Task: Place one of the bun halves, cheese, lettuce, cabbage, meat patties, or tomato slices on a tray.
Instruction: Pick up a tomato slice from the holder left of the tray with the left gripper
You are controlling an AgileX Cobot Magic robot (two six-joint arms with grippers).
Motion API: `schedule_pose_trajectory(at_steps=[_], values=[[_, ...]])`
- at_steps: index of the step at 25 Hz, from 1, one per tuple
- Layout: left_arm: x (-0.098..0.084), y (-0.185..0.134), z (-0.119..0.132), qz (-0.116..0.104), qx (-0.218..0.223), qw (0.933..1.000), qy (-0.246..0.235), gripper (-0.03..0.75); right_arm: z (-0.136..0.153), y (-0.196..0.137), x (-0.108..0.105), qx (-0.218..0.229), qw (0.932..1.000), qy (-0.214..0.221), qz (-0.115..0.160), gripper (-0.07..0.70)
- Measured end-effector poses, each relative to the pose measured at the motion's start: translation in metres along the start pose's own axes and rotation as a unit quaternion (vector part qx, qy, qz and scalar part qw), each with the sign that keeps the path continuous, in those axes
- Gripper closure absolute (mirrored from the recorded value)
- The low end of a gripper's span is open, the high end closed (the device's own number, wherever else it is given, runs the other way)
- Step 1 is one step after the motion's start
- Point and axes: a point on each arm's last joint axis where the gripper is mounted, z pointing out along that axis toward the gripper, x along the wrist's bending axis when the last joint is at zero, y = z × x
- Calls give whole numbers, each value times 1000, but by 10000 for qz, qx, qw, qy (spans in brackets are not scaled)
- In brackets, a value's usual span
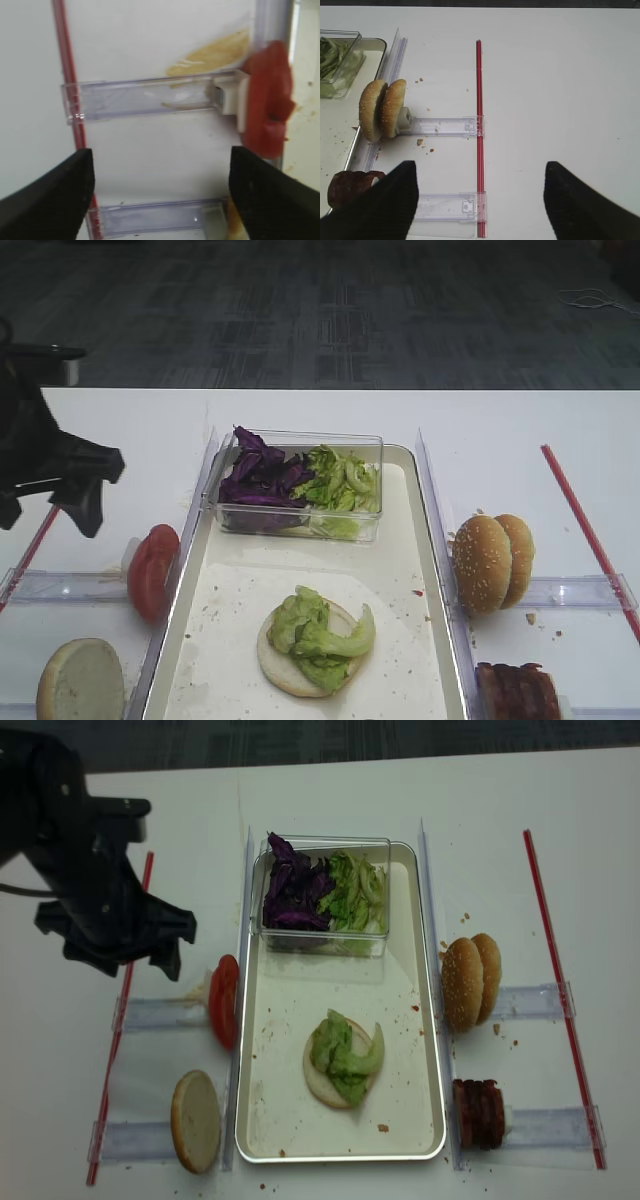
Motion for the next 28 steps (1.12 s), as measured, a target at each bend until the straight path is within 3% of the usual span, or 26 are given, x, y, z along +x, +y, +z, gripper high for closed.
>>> schedule_pose_trajectory(at_steps=[5, 9, 17, 28], values=[[-52, -8, -3, 220, -213, 9993, -210, 169, 0, 0, 0, 0, 10000, 0, 0, 73], [-73, -14, -4, 282, -319, 9986, -318, 169, 0, 0, 0, 0, 10000, 0, 0, 73], [-78, -14, -3, 192, -353, 9983, -420, 169, 0, 0, 0, 0, 10000, 0, 0, 73], [-88, -5, 21, 84, -184, 9980, -606, 169, 0, 0, 0, 0, 10000, 0, 0, 73]])
